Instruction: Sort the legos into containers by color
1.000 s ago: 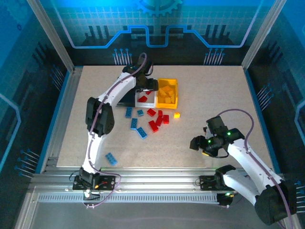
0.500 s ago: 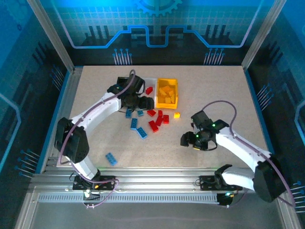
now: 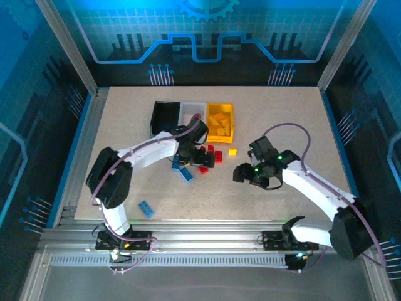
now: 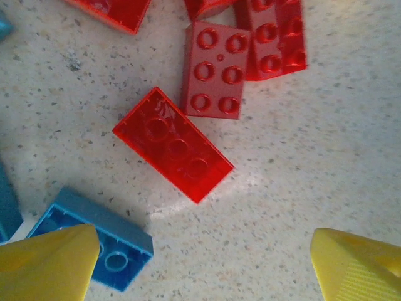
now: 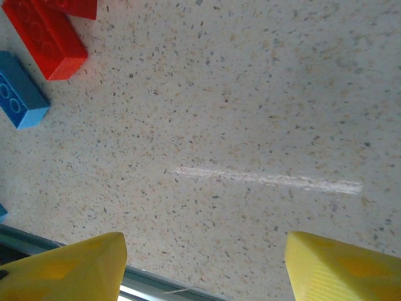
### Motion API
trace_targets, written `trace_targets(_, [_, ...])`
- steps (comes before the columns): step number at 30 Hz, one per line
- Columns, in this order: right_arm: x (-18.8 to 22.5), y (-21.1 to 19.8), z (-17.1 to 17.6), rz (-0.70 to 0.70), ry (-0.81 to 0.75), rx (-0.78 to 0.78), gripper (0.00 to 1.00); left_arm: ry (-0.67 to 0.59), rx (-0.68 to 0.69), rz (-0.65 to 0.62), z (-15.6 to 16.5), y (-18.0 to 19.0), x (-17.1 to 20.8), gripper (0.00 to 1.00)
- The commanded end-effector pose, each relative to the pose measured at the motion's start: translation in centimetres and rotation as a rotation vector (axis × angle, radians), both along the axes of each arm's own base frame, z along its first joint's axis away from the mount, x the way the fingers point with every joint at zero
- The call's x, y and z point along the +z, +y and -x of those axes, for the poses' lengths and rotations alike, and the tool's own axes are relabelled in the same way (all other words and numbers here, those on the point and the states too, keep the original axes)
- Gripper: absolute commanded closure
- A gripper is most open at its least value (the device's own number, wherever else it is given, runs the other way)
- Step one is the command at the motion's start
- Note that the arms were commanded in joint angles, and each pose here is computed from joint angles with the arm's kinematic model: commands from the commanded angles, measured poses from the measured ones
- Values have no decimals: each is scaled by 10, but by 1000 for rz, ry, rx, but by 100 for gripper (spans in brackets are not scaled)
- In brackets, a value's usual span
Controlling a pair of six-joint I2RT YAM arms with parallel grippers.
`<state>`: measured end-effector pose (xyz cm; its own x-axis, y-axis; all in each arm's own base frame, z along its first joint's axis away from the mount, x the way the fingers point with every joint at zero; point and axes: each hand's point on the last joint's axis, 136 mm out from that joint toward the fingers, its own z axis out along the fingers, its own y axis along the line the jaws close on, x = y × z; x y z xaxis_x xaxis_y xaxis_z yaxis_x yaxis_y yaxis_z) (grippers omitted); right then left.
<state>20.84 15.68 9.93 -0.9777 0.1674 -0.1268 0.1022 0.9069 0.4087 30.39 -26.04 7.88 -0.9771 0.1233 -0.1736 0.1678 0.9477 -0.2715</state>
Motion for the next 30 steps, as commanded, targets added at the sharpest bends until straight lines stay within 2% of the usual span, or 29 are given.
trace_targets(1, [2,-19,15,-7,14,-37,31,37,29,-32,-4,-1,-8,11])
trace_targets(8, [-5,-32,30,-38,30,-86,31,105,136,-87,-15,-4,-28,14])
trace_targets(18, [-13,-37,31,-38,37,-84,31,165,114,-177,-15,2,-48,26])
trace_targets(26, [-17,-38,32,-46,44,-99,31,185,131,-168,-12,5,-60,35])
trace_targets(30, [-16,-39,34,-41,49,-93,31,203,137,-168,-10,6,-68,35])
